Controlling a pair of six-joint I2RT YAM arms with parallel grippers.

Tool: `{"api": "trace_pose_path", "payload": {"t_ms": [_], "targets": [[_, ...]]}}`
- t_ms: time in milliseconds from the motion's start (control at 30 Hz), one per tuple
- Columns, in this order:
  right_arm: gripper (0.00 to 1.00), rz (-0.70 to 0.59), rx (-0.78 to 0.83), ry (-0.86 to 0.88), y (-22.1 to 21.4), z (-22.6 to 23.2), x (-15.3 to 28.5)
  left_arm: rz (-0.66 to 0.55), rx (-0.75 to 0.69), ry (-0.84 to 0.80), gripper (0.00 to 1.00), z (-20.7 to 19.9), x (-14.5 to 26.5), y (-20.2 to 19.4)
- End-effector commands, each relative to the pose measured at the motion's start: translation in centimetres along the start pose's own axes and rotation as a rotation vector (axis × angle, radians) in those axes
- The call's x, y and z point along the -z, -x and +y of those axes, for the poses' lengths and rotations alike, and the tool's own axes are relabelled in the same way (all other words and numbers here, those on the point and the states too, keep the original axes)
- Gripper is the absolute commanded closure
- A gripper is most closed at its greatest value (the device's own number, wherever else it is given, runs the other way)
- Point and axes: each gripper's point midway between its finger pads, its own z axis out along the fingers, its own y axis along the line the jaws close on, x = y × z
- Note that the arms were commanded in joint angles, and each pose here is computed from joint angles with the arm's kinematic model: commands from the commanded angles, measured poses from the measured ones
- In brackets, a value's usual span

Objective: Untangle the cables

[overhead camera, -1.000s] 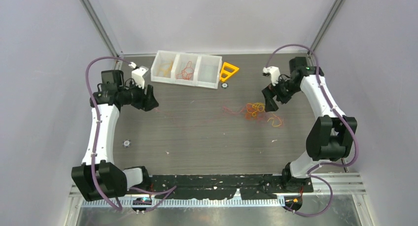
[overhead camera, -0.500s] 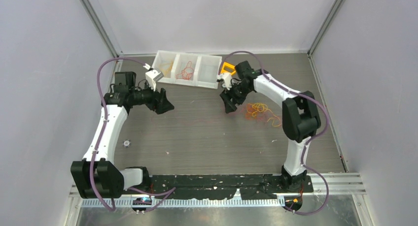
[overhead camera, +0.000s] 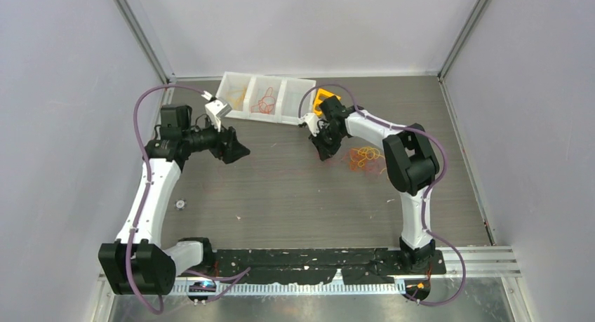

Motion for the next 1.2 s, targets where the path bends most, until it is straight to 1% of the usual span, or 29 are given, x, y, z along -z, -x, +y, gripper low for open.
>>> {"api": "trace_pose_path", "payload": {"t_ms": [0, 100, 167, 200, 267, 367, 433, 500, 633, 833, 1000, 1067, 1167], "targets": [[0.94, -0.159, 0.024, 0.024, 4.2, 2.0, 4.8, -0.054, -0.078, -0.075, 0.27, -2.2, -0.8, 1.4], [0.95, -0.272, -0.034, 0.112, 6.6, 4.8, 8.1, -0.065, -0.104, -0.126, 0.27, -3.9, -2.1, 1.2], [0.95, -0.354, -0.048, 0.195, 8.1, 7.1, 10.6, -0.078, -0.112, -0.17, 0.27, -5.5, -3.2, 1.2], [0.95, -0.381, -0.048, 0.207, 8.3, 7.9, 11.7, -0.085, -0.104, -0.184, 0.27, -6.0, -3.9, 1.3], [0.95, -0.419, -0.052, 0.239, 8.6, 9.1, 13.2, -0.1, -0.062, -0.204, 0.27, -6.8, -5.3, 1.6], [0.95, -0.456, -0.043, 0.262, 8.7, 10.4, 15.0, -0.137, 0.055, -0.244, 0.28, -7.4, -7.2, 2.9], [0.94, -0.465, -0.046, 0.276, 8.5, 10.9, 15.6, -0.162, 0.103, -0.276, 0.28, -7.9, -8.5, 3.8], [0.95, -0.47, -0.05, 0.285, 8.3, 11.4, 16.0, -0.192, 0.122, -0.308, 0.29, -8.8, -9.5, 4.6], [0.94, -0.467, -0.06, 0.303, 7.7, 12.1, 16.0, -0.206, 0.142, -0.357, 0.3, -10.7, -11.4, 5.1], [0.95, -0.473, -0.058, 0.312, 7.2, 12.6, 16.2, -0.179, 0.197, -0.341, 0.34, -10.6, -13.9, 4.1], [0.94, -0.477, -0.057, 0.316, 7.1, 12.8, 16.4, -0.145, 0.224, -0.304, 0.38, -9.7, -14.8, 2.8], [0.95, -0.477, -0.058, 0.318, 7.0, 12.8, 16.4, -0.131, 0.236, -0.31, 0.39, -9.8, -14.9, 2.2], [0.95, -0.478, -0.06, 0.325, 7.2, 12.9, 16.4, -0.103, 0.244, -0.34, 0.44, -10.7, -15.3, 1.4]]}}
